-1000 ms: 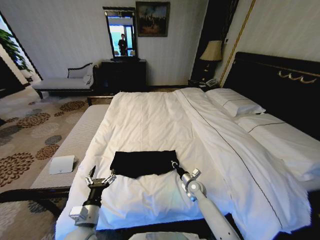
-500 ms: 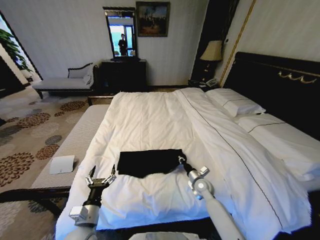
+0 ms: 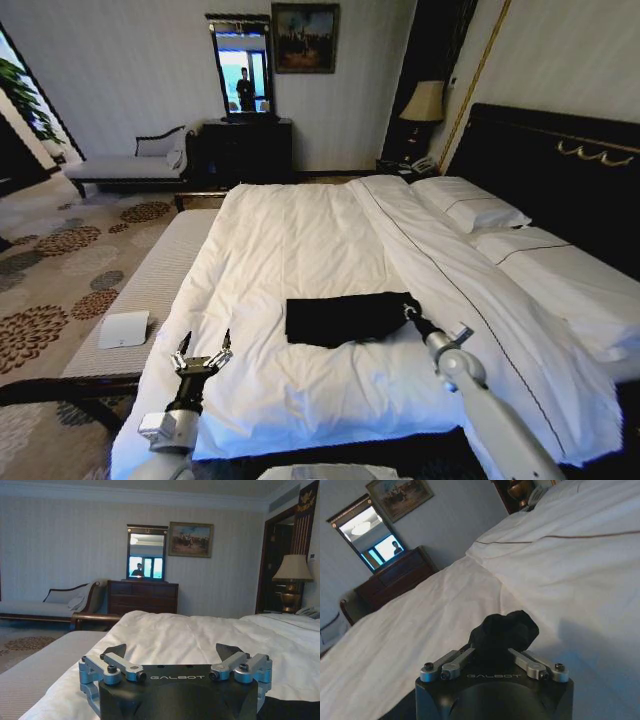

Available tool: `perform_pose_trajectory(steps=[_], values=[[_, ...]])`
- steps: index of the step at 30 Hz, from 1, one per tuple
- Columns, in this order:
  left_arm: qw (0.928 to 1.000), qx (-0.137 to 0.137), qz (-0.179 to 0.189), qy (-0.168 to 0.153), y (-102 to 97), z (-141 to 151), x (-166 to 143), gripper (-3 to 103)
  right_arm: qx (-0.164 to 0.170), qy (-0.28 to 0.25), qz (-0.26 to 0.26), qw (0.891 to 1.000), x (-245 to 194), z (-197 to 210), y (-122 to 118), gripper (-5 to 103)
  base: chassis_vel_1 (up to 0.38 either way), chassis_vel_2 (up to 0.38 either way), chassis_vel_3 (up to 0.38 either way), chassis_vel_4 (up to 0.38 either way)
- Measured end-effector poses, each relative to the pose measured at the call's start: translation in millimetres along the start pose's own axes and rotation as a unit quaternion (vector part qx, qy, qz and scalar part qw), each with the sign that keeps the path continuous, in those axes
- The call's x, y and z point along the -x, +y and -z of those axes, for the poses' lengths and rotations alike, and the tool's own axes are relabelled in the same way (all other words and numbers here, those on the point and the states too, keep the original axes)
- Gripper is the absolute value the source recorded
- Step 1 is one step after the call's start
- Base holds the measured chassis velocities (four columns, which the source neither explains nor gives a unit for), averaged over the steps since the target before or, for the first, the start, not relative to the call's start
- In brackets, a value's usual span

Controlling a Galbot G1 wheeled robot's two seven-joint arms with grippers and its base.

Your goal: Fold the clothes on the bed.

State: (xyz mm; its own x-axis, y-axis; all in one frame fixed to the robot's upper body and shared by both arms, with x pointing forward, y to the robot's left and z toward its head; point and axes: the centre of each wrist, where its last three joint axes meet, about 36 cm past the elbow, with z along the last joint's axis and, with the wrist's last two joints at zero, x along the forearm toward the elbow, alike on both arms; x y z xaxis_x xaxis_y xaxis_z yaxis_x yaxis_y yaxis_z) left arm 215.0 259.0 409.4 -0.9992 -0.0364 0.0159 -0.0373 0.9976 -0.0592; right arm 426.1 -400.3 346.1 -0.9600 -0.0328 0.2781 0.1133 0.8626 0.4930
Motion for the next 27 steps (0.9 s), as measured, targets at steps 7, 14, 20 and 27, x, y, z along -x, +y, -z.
perform_pose_trajectory(steps=[7,14,20,27], values=[[1.0000,0.000,0.000,0.000,0.0,0,0,100,-0.040,-0.004,0.032,0.999,4,-16,40,6,0.000,0.000,0.000,0.000],[1.0000,0.000,0.000,0.000,0.0,0,0,100,-0.070,-0.010,0.089,0.994,6,-27,99,6,0.000,0.000,0.000,0.000],[1.0000,0.000,0.000,0.000,0.0,0,0,100,-0.106,0.002,0.129,0.986,11,-60,131,6,0.000,0.000,0.000,0.000],[1.0000,0.000,0.000,0.000,0.0,0,0,100,-0.117,0.027,0.155,0.981,23,-101,161,6,0.000,0.000,0.000,0.000]])
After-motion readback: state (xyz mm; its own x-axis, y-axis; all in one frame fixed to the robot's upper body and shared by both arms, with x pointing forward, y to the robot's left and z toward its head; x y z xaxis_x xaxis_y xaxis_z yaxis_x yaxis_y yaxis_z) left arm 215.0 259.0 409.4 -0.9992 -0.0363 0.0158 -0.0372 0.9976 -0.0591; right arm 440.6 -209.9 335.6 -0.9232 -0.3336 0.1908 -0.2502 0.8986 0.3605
